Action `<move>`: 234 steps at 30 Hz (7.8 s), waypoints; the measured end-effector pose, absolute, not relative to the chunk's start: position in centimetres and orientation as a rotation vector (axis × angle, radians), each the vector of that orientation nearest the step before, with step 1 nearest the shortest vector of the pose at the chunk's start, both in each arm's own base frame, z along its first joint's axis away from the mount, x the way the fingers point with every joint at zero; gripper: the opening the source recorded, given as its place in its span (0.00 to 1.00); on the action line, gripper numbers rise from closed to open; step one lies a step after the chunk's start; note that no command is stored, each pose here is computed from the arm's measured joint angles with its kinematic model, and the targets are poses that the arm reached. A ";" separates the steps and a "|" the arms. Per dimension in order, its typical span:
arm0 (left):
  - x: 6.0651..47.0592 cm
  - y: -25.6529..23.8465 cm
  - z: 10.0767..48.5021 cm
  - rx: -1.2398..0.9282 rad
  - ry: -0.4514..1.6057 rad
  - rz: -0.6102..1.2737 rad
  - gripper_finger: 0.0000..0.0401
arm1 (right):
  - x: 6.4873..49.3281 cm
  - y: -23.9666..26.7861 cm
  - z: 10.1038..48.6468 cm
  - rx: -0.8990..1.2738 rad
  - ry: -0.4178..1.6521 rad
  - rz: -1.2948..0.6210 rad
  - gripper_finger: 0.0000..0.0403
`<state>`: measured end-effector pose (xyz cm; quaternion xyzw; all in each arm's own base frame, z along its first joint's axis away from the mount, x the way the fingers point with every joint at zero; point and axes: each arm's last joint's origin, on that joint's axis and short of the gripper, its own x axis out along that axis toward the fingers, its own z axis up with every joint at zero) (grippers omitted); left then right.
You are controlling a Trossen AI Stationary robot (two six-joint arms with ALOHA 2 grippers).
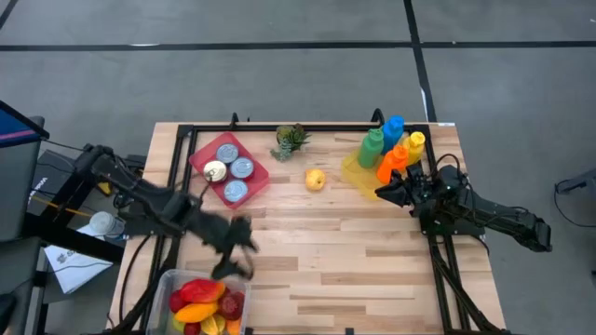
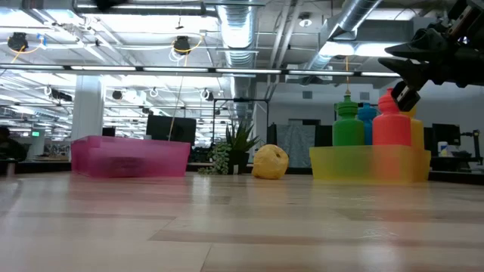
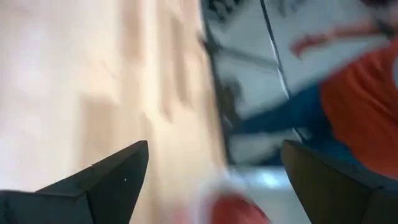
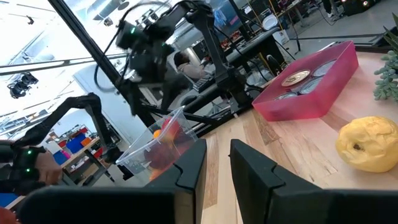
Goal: Pick & Place Food Item
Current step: Put the yellow pear into the transparent bin, then return to Home Position
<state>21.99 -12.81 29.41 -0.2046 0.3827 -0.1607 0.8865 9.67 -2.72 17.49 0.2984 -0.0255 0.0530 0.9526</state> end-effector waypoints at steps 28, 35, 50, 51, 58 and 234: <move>37.3 8.1 23.5 -0.109 0.350 0.377 0.86 | 9.7 -2.7 17.5 0.607 -0.050 0.110 0.16; 39.1 9.0 18.5 -0.122 0.441 0.375 0.86 | 9.7 -2.7 17.5 0.607 -0.051 0.108 0.16; 40.2 10.0 11.5 -0.173 0.532 0.497 0.86 | 9.7 -2.7 17.5 0.607 -0.051 0.109 0.16; 40.2 9.9 11.3 -0.184 0.531 0.499 0.86 | 9.7 -2.7 17.5 0.607 -0.051 0.109 0.16; 40.5 9.3 11.0 -0.181 0.536 0.490 0.81 | 9.7 -2.7 17.5 0.607 -0.051 0.108 0.16; 9.4 0.6 20.4 -0.506 -0.426 0.234 0.00 | 9.7 -2.7 17.5 0.607 -0.050 0.108 0.16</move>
